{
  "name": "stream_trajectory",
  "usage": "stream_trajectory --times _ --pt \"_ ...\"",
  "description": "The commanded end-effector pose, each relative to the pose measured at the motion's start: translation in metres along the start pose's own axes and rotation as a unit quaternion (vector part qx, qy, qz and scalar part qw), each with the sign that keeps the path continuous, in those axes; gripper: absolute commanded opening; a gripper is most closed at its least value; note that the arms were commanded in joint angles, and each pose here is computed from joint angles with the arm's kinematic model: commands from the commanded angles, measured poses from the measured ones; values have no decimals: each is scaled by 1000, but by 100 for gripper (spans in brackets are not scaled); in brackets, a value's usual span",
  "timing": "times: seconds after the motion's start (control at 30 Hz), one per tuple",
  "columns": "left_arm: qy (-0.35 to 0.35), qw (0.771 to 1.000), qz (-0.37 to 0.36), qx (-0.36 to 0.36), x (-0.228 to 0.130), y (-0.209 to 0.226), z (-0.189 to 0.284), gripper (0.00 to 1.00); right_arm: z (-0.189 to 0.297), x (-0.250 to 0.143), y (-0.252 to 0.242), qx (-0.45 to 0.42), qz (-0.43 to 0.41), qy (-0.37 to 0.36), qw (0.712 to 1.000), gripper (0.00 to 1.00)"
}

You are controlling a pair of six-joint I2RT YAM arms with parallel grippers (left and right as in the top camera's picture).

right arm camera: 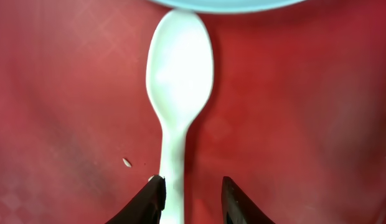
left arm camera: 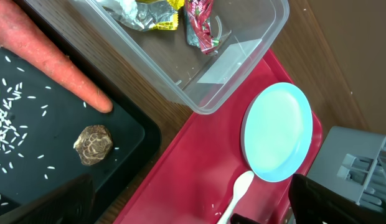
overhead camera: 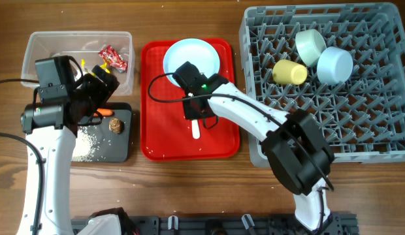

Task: Sort waste into correct bins and load items into the dishwasher rack
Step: 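Close the right gripper on the spoon handle and lift it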

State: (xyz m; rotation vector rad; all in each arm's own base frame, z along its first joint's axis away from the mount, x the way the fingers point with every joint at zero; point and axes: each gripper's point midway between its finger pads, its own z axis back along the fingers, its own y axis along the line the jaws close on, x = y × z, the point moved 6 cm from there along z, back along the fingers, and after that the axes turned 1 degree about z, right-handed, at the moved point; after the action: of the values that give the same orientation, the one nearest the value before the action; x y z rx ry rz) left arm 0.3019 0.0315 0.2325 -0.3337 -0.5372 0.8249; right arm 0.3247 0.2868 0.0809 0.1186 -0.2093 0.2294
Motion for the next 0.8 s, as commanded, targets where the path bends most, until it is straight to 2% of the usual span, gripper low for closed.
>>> stream_trajectory --times 0.0,0.77 --pt "-11 1000 5 -6 5 -2 6 100 -16 -9 0 1 10 26 1000 32" --pt "-11 1000 5 -6 5 -2 6 100 -26 -10 4 8 13 30 999 32"
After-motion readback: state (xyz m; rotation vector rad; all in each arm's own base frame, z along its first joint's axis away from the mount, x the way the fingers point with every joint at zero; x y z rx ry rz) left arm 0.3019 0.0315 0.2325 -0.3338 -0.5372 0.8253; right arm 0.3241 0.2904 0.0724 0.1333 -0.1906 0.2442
